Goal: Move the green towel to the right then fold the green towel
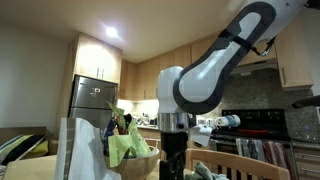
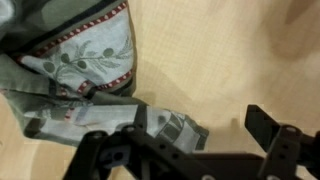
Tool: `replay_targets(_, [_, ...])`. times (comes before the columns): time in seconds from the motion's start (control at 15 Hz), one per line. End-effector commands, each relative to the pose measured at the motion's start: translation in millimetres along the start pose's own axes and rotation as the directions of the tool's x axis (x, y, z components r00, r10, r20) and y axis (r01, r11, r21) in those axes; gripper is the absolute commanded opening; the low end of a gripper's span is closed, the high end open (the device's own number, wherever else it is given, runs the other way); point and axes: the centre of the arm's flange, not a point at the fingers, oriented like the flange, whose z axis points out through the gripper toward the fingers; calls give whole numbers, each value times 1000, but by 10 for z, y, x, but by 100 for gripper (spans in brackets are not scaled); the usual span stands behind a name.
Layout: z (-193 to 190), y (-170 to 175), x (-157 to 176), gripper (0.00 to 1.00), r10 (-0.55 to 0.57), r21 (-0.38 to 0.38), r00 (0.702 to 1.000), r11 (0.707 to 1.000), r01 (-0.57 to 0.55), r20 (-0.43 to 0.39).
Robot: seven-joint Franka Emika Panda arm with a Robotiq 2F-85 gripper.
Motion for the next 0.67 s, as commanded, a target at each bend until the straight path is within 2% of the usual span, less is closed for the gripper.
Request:
replay_targets(0.0, [-14, -149, 124, 100, -74, -23, 997, 997, 73, -10])
replay_targets(0.6, [322, -210, 575, 100, -100, -59, 995, 993, 101, 6])
